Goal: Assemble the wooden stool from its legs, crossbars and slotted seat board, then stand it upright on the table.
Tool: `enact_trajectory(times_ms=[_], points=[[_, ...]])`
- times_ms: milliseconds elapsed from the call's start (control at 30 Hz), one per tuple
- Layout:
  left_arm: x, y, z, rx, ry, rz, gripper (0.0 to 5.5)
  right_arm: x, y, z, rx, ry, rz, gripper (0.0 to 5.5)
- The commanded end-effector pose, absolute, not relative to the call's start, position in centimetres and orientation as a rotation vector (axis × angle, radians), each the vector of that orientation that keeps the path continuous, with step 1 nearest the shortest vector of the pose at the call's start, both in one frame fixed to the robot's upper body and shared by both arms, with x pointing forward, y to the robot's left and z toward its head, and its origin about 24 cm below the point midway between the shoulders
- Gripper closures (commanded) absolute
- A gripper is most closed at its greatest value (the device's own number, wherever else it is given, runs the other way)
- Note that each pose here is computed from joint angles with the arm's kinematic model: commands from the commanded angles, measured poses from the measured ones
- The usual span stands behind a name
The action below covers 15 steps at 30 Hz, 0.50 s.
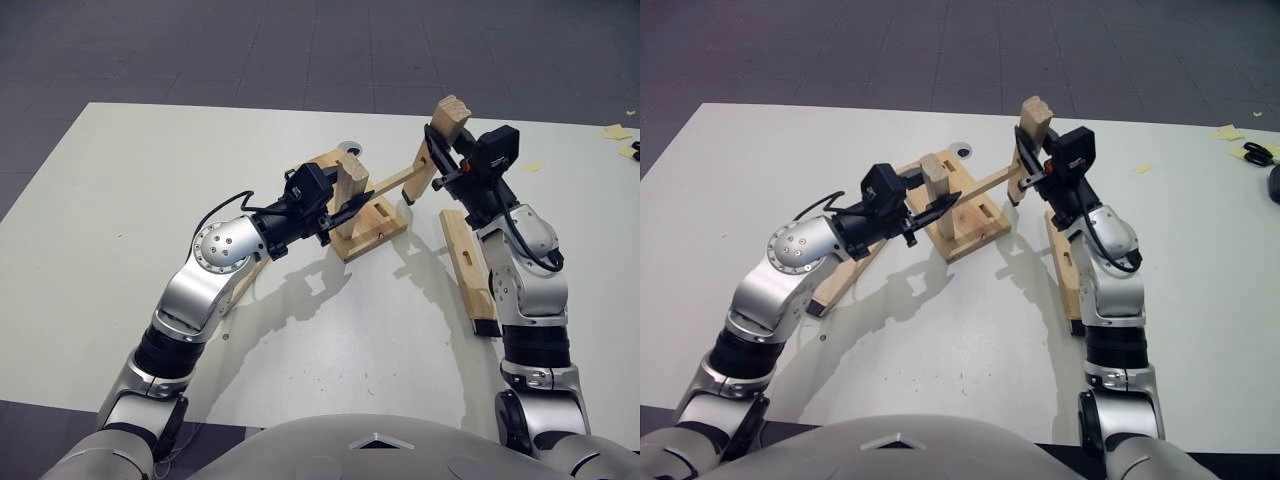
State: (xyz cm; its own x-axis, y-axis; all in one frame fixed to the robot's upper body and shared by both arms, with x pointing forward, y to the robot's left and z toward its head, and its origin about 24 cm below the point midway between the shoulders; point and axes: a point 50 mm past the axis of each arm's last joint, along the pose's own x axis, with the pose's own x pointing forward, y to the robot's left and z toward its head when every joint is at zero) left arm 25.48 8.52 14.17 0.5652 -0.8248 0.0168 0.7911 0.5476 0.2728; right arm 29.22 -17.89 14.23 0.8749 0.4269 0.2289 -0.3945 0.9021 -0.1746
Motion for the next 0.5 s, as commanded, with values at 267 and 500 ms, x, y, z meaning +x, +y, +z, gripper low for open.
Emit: enact_trajectory(times_ms=[267, 500], points=[[25.4, 10.2, 8.5, 0.297, 0.171, -0.909, 3.46, 28.7, -17.0, 14.1, -0.045, -0.256, 0.482, 4.47], [25.3, 10.3, 8.4, 0.308, 0.177, -0.909, 3.46, 28.6, -16.3, 14.5, -0.028, -0.267, 0.491, 4.47]])
